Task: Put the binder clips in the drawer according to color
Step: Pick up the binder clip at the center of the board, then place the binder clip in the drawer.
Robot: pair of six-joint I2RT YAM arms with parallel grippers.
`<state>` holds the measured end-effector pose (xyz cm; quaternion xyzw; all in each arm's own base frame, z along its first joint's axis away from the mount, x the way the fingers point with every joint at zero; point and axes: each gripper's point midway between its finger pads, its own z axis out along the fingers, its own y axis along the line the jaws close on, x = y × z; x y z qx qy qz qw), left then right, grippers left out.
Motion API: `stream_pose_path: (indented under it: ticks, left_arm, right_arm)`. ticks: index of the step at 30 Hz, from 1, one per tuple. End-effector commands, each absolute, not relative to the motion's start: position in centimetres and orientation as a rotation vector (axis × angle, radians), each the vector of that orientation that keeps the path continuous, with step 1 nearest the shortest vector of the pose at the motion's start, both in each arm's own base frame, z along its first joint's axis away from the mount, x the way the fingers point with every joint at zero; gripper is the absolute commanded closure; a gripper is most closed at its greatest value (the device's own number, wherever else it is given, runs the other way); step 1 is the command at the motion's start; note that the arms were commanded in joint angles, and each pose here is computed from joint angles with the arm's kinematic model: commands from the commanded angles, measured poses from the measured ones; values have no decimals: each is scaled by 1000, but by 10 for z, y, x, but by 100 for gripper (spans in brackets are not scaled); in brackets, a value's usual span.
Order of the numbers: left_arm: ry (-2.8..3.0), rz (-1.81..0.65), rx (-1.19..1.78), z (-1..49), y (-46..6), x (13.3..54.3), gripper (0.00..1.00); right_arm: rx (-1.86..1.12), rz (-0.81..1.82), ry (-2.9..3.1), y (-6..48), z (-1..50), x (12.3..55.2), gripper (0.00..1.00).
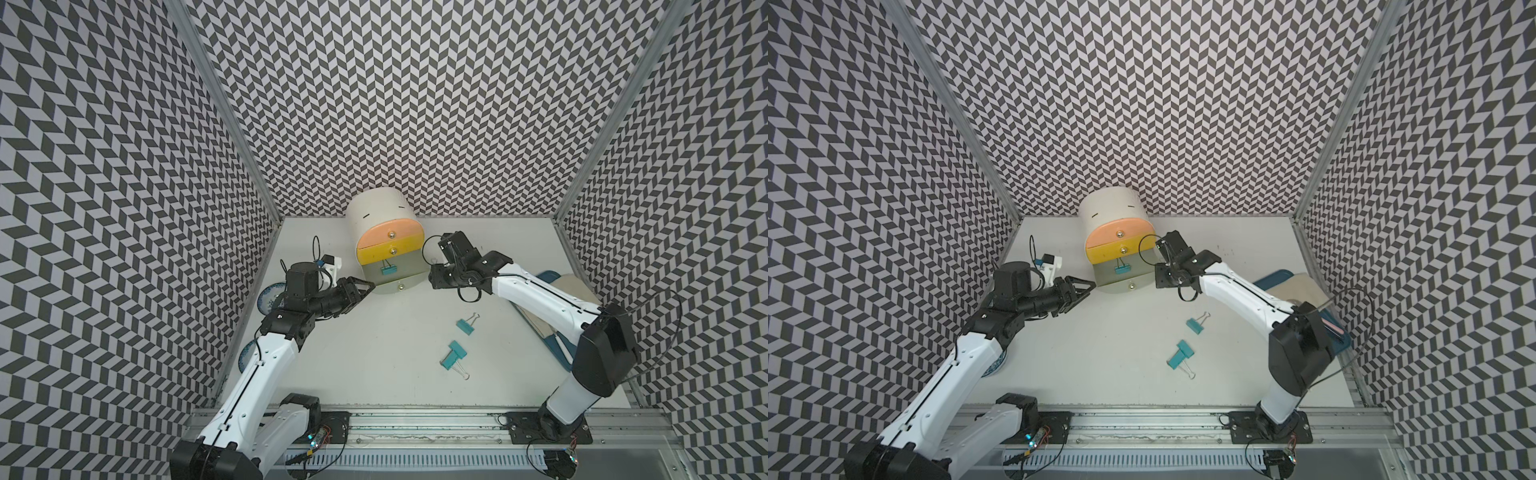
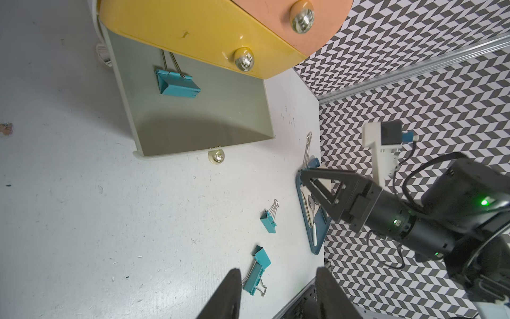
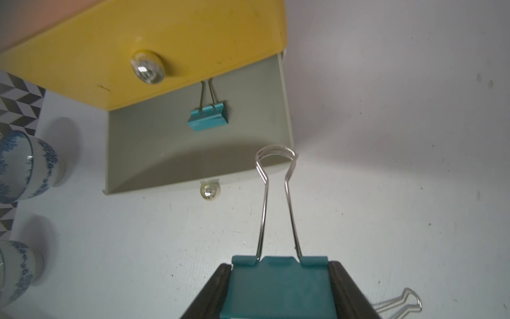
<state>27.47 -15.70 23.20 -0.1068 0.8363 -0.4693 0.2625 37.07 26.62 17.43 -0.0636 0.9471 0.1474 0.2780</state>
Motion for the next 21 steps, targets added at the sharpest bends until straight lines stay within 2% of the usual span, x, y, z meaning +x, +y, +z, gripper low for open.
stream_pose_path:
  ticks: [1, 7, 14, 17, 21]
  left_arm:
    - [2247, -1287, -252, 236, -163, 275, 53]
    - [2263, -1302, -253, 229, -167, 273, 53]
    - [2270, -1298, -248, 229, -167, 271, 53]
    - [2270, -1295, -246, 229, -167, 271, 52]
    - [2273, -1293, -238, 231, -167, 272, 52]
  right_arm:
    - [-200, 420, 2536, 277, 175, 390, 56]
    - [-212, 465, 2523, 297, 176, 422, 56]
    - [-234, 498, 2535, 313, 166, 438, 54]
    - [-242, 506, 2541, 317, 161, 441, 51]
    - [-241, 505, 2538, 318, 162, 443, 38]
